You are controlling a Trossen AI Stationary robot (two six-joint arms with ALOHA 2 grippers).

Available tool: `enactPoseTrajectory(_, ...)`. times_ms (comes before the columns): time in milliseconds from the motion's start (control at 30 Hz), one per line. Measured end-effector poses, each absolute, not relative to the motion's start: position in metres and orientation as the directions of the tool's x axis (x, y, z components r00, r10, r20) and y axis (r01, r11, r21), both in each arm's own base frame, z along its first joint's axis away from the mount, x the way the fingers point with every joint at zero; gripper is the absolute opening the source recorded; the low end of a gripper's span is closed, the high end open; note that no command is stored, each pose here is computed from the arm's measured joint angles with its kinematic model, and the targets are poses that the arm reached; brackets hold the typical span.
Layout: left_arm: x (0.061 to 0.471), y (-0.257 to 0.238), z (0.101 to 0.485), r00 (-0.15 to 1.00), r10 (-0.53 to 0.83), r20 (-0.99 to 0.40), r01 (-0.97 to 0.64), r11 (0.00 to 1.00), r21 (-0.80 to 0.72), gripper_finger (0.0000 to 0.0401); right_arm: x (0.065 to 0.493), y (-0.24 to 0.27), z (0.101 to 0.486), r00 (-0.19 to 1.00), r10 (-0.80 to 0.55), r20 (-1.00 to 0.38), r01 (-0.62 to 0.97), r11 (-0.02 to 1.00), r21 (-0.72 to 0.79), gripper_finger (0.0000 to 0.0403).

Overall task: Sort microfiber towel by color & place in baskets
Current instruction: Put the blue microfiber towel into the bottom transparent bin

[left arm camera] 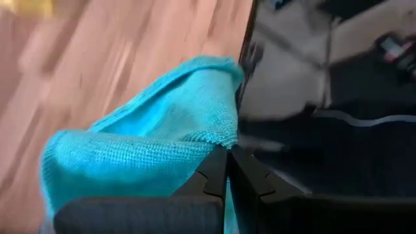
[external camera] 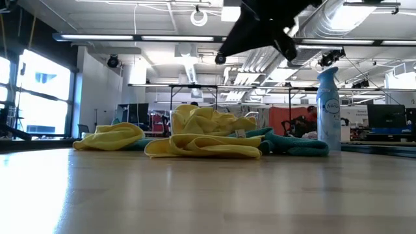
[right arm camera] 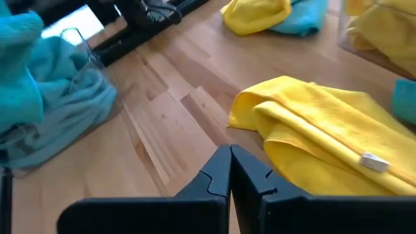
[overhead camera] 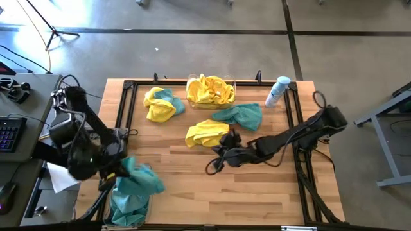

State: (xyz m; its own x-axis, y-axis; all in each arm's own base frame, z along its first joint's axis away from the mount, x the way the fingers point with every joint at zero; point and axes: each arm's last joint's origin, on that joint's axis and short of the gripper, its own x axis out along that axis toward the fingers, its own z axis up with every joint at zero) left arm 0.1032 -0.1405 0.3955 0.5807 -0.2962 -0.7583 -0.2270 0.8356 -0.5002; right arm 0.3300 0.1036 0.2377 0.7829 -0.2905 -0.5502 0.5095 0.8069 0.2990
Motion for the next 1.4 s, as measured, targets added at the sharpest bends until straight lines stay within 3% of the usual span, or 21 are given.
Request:
enactPoseTrajectory(133, 0.092, -0.161, 0.397, 0.41, -0.306, -0.859, -0.318, 0.835, -0.449, 0.0, 0.351, 0.113, 0.236, 0.756, -0.293, -0.585, 0.515, 0.818, 0.256, 0.0)
enactPoseTrajectory(333, 0.089, -0.203, 0.386, 0.221, -0.382, -0.897, -0.37, 0.818, -0.44, 0.0, 0.369, 0.121, 0.232, 0.749, -0.275, -0.603, 0.497, 0.835, 0.236, 0.0)
enactPoseTrajectory(667, 0.091, -0.232, 0.391, 0.131, -0.595, -0.793, -0.361, 0.717, -0.597, 0.0, 0.371, 0.122, 0.231, 0.748, -0.276, -0.604, 0.499, 0.833, 0.238, 0.0)
enactPoseTrajectory(767, 0.088, -0.219, 0.389, 0.177, -0.506, -0.844, -0.358, 0.766, -0.534, 0.0, 0.371, 0.122, 0.231, 0.748, -0.276, -0.604, 0.499, 0.834, 0.236, 0.0)
enactPoseTrajectory(867, 0.088, -0.199, 0.382, 0.225, -0.298, -0.928, -0.413, 0.834, -0.367, 0.0, 0.371, 0.121, 0.231, 0.747, -0.277, -0.604, 0.499, 0.835, 0.235, 0.0)
enactPoseTrajectory(1000, 0.09, -0.183, 0.369, 0.245, -0.084, -0.966, -0.483, 0.853, -0.197, 0.0, 0.371, 0.121, 0.231, 0.746, -0.278, -0.605, 0.5, 0.834, 0.233, 0.0)
enactPoseTrajectory(1133, 0.094, -0.188, 0.347, 0.236, -0.064, -0.97, -0.48, 0.86, -0.173, 0.0, 0.37, 0.121, 0.231, 0.742, -0.28, -0.61, 0.502, 0.835, 0.228, 0.0)
enactPoseTrajectory(1400, 0.103, -0.212, 0.265, 0.232, -0.173, -0.957, -0.407, 0.876, -0.257, 0.0, 0.37, 0.12, 0.23, 0.734, -0.283, -0.618, 0.506, 0.834, 0.22, 0.0)
